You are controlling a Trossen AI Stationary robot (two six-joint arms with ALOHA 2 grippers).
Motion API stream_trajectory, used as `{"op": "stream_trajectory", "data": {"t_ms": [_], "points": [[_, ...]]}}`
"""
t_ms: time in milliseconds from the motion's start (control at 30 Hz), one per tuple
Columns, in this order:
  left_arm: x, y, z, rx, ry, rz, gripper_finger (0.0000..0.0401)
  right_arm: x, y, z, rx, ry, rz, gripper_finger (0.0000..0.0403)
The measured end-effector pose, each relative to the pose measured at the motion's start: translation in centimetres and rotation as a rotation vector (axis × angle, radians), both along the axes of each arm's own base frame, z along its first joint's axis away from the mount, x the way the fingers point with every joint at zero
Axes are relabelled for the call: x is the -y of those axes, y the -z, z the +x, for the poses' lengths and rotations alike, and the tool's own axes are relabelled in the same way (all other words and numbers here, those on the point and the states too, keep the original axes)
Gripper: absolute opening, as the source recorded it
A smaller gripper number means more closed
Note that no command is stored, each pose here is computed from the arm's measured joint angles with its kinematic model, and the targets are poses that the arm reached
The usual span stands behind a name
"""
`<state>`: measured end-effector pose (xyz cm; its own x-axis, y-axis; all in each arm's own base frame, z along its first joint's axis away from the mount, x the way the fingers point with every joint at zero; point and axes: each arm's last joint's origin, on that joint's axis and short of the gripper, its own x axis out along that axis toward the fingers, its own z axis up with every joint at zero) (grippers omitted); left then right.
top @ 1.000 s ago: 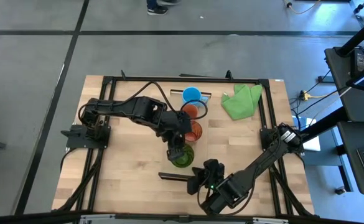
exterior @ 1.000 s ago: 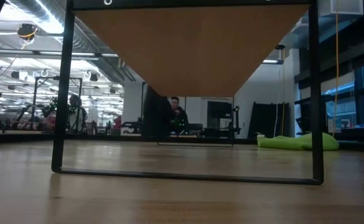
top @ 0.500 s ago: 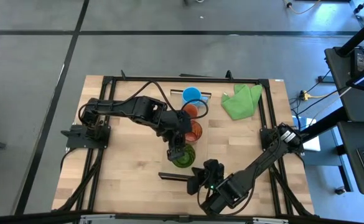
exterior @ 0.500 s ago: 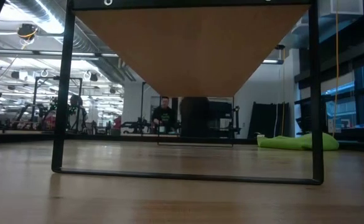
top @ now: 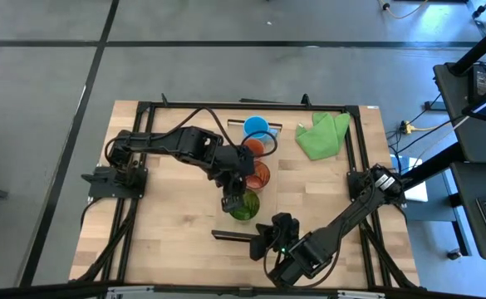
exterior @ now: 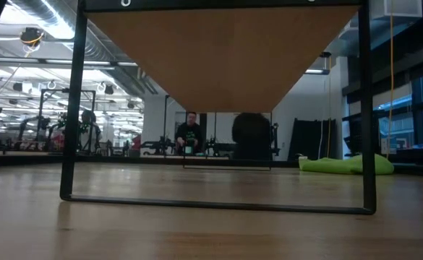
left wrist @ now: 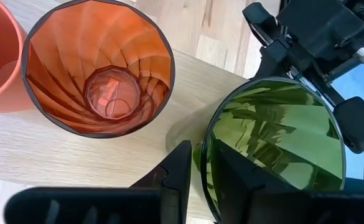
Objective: Stack small to large cups/mugs on shelf
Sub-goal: Put the green cup on the shelf, then adjust the cups on the shelf
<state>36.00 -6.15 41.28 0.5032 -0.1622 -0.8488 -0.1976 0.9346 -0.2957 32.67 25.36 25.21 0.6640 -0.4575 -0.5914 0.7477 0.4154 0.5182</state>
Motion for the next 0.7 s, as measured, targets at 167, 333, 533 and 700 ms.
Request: {"op": "stream_trajectory", "data": {"t_ms": [167, 333, 533, 700], "points": [[0.0, -0.2, -0.1, 0.008, 0.0, -0.002, 0.0055, 0.0, 0.0, 0.0, -0.001, -0.001, -0.001, 0.0006], [-0.3, -1.8, -0.5, 0.061, -0.002, -0.01, 0.0055, 0.0, 0.0, 0.0, -0.001, -0.002, -0.001, 0.0006], [-0.9, -2.5, -2.5, -0.008, -0.028, 0.028, 0.0055, -0.2, -0.1, -0.2, -0.004, -0.008, -0.006, 0.0006], [-0.2, -2.7, -3.7, -0.04, -0.012, 0.104, 0.0055, -0.3, -0.7, -0.8, -0.008, -0.021, -0.006, 0.0006]]}}
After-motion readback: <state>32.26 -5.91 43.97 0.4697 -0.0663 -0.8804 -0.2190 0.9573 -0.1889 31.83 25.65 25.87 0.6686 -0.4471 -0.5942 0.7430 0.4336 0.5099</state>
